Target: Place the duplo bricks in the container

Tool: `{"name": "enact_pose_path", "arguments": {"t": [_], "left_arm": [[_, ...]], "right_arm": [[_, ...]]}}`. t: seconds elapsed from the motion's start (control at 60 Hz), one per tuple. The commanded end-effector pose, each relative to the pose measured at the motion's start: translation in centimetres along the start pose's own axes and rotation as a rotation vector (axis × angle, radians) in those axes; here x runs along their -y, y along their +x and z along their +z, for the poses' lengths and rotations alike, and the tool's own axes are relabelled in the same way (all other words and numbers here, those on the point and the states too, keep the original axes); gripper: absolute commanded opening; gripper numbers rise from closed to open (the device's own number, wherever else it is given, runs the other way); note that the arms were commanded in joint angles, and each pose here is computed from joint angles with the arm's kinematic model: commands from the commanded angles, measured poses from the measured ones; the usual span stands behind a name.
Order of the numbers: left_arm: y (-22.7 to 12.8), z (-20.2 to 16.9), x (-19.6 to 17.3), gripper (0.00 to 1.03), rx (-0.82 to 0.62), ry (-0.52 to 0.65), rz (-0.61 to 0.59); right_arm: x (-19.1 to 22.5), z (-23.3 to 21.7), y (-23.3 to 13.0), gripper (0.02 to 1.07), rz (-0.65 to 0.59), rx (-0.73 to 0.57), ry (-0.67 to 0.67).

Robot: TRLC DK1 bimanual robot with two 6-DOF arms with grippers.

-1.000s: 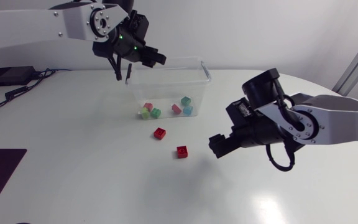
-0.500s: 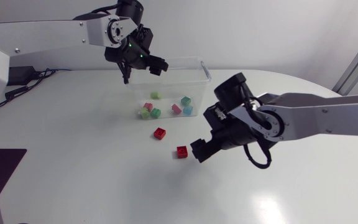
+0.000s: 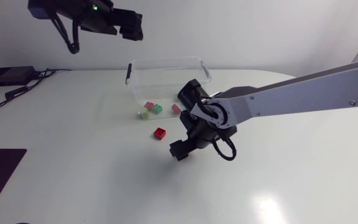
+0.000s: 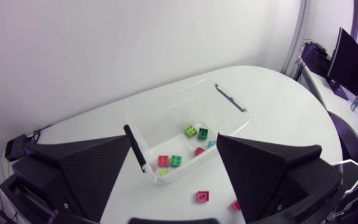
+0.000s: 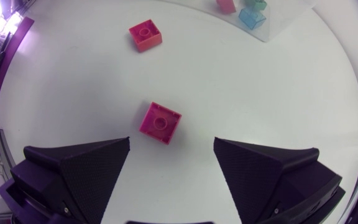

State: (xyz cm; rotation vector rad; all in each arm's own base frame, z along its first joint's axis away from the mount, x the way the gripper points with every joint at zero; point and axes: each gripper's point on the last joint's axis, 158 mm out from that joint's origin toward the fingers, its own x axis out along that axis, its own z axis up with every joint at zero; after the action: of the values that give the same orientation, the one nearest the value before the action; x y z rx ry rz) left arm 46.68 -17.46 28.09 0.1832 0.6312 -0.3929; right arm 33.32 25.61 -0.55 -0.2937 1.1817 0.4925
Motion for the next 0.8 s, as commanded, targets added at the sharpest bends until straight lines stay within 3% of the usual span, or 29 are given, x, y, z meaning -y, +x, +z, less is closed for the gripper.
{"name": "enact_pose_path", "arguments": {"t": [0.0, 0.217, 0.4, 0.533, 0.733, 0.783], "left_arm": [[-0.3, -3.9, 1.2, 0.98, -0.089, 0.031, -0.031], [-3.2, -9.3, 1.5, 0.98, -0.180, 0.102, -0.046], [-2.9, -15.3, 1.7, 0.98, -0.302, 0.161, -0.069], [-2.3, -18.8, 2.0, 0.98, -0.376, 0.180, -0.088], [-1.5, -20.9, 2.2, 0.98, -0.410, 0.207, -0.104], [-1.4, -21.2, 2.3, 0.98, -0.419, 0.212, -0.108]], "right_arm": [[-0.1, 0.8, 0.5, 0.99, -0.015, -0.013, 0.043], [-1.5, 1.0, 2.1, 0.96, -0.028, -0.062, 0.036], [-1.5, 0.2, 3.0, 0.95, -0.050, -0.118, 0.041], [-1.2, 0.3, 3.5, 0.80, -0.064, -0.128, 0.048], [-1.1, 0.4, 4.2, 0.40, -0.080, -0.131, 0.045], [-1.0, 0.2, 4.2, 0.38, -0.081, -0.135, 0.046]]}}
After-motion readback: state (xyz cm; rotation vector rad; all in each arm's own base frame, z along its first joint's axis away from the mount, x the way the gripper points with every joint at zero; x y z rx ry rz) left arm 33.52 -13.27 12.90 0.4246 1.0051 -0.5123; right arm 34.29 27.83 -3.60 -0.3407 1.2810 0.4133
